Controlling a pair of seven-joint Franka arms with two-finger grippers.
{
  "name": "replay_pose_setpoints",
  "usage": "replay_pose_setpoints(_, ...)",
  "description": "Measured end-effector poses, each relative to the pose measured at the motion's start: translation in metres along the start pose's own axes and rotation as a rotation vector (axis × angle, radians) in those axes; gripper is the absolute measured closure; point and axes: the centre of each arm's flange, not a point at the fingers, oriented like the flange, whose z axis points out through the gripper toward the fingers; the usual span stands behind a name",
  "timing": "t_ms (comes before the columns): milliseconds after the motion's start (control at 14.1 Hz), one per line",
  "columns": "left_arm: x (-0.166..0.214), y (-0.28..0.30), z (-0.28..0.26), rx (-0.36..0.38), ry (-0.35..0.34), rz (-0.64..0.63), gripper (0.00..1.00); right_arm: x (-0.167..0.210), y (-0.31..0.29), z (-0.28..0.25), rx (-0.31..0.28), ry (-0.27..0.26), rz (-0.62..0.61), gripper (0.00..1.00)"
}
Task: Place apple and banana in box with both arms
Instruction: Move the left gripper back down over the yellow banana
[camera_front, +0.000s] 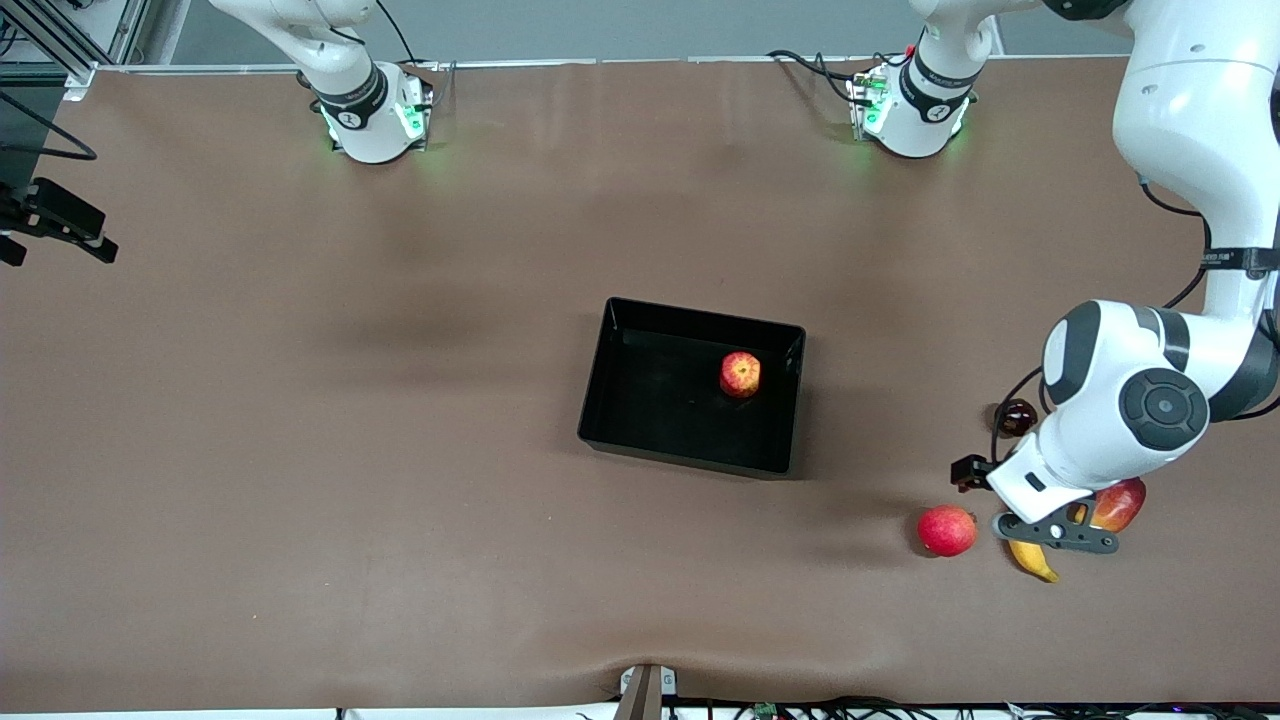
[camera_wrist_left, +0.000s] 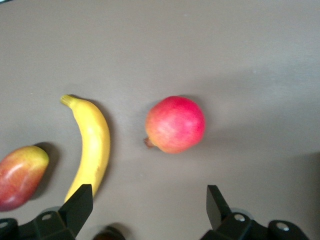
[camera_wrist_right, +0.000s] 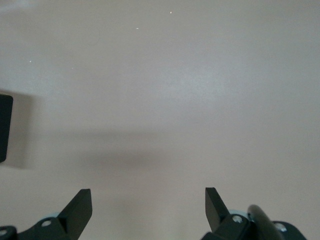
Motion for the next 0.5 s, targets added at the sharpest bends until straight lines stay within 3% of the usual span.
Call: replay_pose_setpoints(498, -0.005, -0.048, 0.062, 0.028, 0.030, 0.081, 0.00, 0.000, 0.025, 0.005, 0.001, -0.011, 0.045, 0.00)
